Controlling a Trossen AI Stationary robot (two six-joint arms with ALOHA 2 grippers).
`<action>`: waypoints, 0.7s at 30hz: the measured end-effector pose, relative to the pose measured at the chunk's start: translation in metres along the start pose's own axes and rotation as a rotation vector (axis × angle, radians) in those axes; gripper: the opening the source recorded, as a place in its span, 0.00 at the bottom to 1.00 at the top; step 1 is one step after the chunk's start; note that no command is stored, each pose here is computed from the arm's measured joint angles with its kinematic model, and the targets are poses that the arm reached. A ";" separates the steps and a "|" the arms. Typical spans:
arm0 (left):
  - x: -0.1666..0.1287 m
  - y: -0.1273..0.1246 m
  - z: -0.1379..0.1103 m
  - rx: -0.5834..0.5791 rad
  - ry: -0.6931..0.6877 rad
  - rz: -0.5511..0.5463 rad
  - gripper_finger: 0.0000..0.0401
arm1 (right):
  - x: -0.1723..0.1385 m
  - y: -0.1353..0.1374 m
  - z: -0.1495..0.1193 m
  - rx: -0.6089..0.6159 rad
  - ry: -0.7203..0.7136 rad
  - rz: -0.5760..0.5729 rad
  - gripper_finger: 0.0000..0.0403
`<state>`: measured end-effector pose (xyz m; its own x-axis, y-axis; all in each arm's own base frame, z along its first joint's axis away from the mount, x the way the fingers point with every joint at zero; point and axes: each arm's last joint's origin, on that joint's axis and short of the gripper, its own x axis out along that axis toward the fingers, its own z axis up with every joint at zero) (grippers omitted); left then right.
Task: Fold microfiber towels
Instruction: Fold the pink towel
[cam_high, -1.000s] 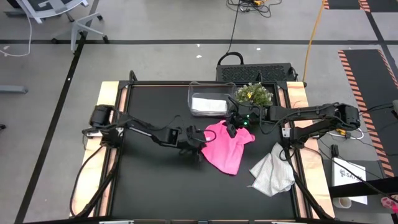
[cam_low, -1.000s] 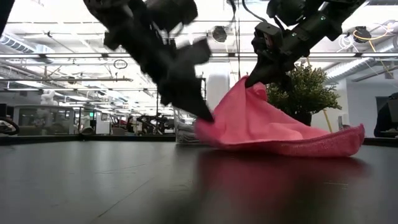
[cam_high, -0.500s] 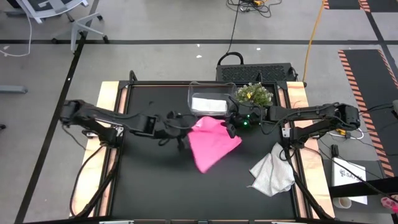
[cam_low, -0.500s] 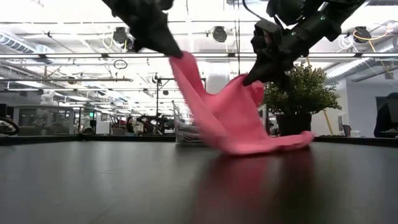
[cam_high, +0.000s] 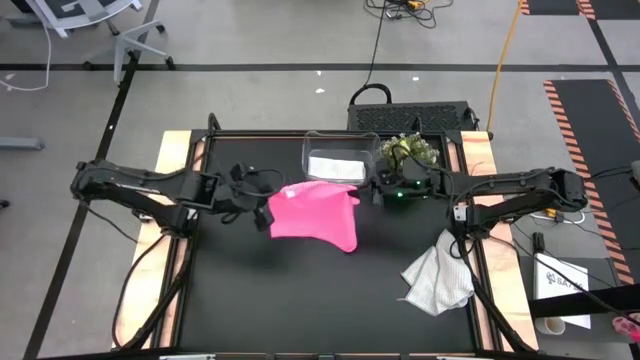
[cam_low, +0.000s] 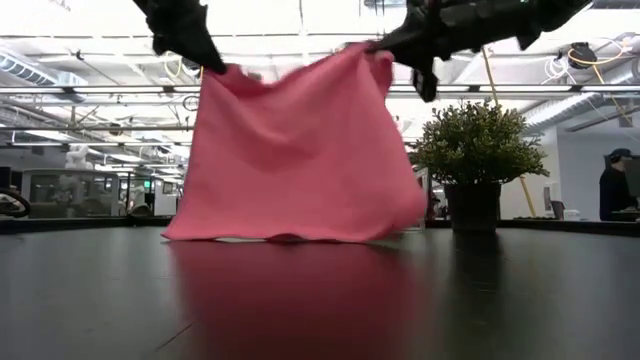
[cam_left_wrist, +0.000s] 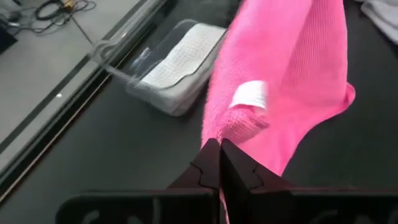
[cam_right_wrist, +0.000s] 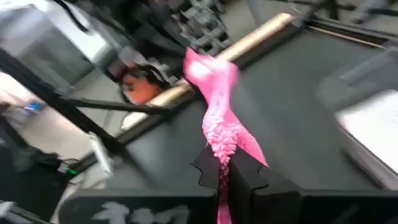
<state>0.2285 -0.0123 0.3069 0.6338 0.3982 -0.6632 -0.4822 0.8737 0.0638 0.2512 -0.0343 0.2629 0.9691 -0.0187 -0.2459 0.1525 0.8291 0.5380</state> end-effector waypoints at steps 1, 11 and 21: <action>-0.003 0.002 0.000 -0.001 -0.004 0.005 0.01 | -0.002 -0.001 0.000 0.001 0.001 -0.023 0.00; -0.020 0.014 -0.003 0.000 -0.028 0.028 0.01 | -0.021 -0.006 -0.015 0.041 0.207 -0.125 0.00; -0.021 0.019 -0.002 0.035 -0.064 0.145 0.01 | -0.020 -0.002 -0.001 0.017 0.073 -0.059 0.00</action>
<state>0.2050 -0.0041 0.3208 0.5971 0.5368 -0.5961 -0.5505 0.8147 0.1822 0.2317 -0.0355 0.2658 0.9418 -0.0261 -0.3351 0.2129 0.8178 0.5347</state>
